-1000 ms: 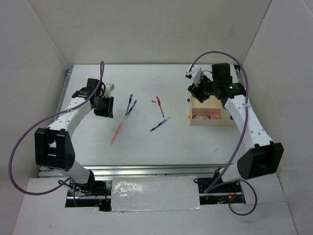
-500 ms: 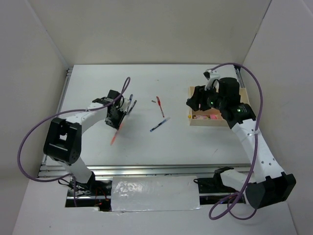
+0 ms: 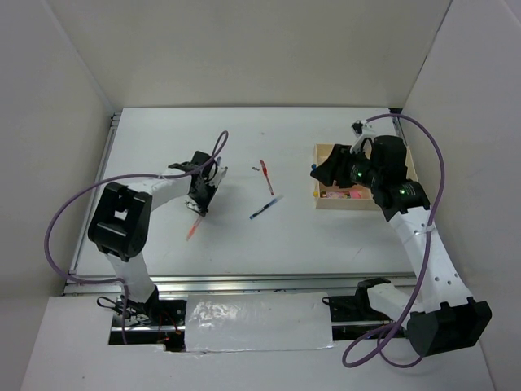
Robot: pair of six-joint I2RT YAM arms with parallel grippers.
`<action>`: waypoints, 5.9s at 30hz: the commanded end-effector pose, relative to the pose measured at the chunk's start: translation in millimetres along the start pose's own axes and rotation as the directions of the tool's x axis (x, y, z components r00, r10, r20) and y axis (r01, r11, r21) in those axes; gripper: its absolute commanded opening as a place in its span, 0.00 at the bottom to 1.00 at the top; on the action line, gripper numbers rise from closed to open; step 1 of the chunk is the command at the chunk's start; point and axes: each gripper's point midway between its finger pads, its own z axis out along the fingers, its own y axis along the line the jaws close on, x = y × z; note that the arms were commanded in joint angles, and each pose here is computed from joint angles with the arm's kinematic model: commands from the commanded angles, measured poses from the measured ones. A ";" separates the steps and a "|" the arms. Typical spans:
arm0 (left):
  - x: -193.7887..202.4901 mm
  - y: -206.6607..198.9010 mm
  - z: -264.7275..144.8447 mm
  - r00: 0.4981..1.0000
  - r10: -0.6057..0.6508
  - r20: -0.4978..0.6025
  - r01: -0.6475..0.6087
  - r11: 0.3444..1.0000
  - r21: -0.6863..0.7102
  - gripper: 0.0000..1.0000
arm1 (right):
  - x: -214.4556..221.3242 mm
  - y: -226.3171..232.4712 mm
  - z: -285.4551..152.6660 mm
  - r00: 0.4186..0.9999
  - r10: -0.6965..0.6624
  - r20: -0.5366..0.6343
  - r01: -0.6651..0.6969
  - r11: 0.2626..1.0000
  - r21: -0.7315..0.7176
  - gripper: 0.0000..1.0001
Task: Sort the stationery into containers
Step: Pick up the pen from the center of the board, then place the pen in the storage box, then pick up the pen from the center of the board.
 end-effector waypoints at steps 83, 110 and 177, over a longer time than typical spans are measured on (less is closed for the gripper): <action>-147.1 -8.4 -250.9 0.621 -0.638 0.456 0.088 0.634 0.768 0.99 | -57.9 -49.7 64.8 0.782 -0.589 -0.205 0.584 0.807 -0.087 0.00; -141.4 -15.7 -155.2 0.799 -0.287 0.528 0.074 0.919 0.387 0.87 | -11.8 -268.8 131.2 0.268 -0.727 -0.632 0.880 0.451 -0.146 0.03; -245.6 86.2 -230.7 0.496 -0.624 0.604 0.158 0.749 0.644 0.00 | -85.1 120.0 74.5 0.956 -0.294 0.025 0.276 0.861 -0.427 0.47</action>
